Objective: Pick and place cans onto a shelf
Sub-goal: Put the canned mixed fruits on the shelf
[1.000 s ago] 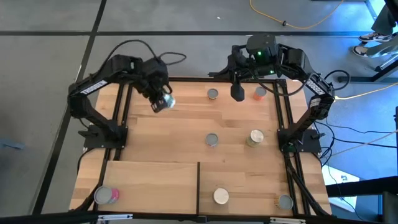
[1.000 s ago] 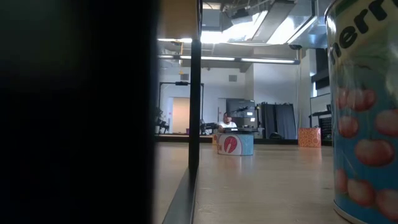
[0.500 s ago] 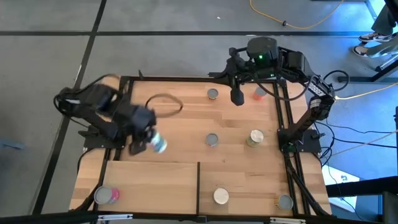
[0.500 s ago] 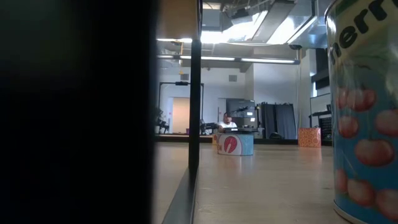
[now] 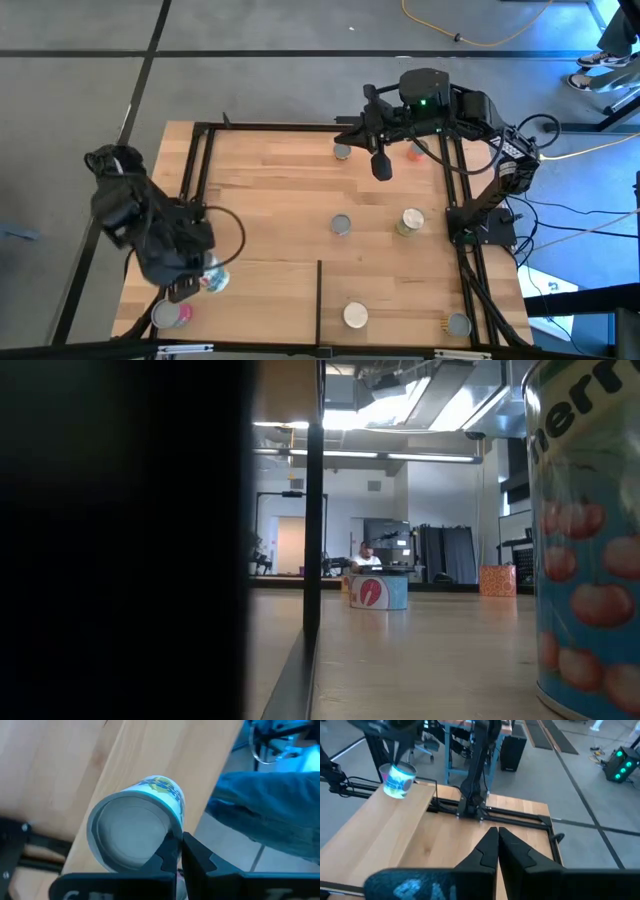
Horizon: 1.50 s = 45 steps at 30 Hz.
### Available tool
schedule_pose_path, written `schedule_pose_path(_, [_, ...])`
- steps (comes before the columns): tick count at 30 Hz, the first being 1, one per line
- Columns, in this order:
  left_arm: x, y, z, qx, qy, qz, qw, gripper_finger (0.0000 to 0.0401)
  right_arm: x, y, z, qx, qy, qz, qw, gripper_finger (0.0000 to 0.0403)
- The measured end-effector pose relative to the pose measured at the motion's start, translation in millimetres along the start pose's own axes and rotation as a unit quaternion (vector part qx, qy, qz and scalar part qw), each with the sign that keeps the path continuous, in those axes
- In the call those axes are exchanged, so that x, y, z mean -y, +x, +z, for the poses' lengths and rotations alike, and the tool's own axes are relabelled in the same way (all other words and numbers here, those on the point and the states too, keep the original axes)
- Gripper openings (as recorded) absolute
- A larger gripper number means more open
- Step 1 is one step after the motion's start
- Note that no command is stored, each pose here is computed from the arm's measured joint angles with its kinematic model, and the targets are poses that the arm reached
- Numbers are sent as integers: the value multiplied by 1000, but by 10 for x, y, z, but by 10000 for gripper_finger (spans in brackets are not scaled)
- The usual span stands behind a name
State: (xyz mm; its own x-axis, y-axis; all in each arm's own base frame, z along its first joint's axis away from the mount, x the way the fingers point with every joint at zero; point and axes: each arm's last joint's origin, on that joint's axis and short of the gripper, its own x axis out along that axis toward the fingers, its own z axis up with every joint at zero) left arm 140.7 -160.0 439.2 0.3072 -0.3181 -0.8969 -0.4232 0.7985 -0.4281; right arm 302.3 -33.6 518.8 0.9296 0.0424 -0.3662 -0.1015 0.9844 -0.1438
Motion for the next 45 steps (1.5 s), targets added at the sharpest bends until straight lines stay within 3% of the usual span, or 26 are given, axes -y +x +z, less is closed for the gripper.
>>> schedule_pose_path(9, [-72,460,-315,-39,-36,94,994,2,5,-2,23,12,-2,-3,1000,16])
schedule_pose_path(16, [-139,645,-506,-67,-74,140,985,2,5,-2,23,12,-2,-3,1000,16])
schedule_pose_path(25, [-158,682,-555,-67,-79,150,983,2,5,-2,22,11,-1,-3,1000,16])
schedule_pose_path(37, [-157,687,-551,-66,-53,148,985,40,5,-2,21,11,4,-3,1000,16])
schedule_pose_path(45, [-143,683,-585,-122,-85,146,978,38,4,-2,20,10,4,-3,1000,16])
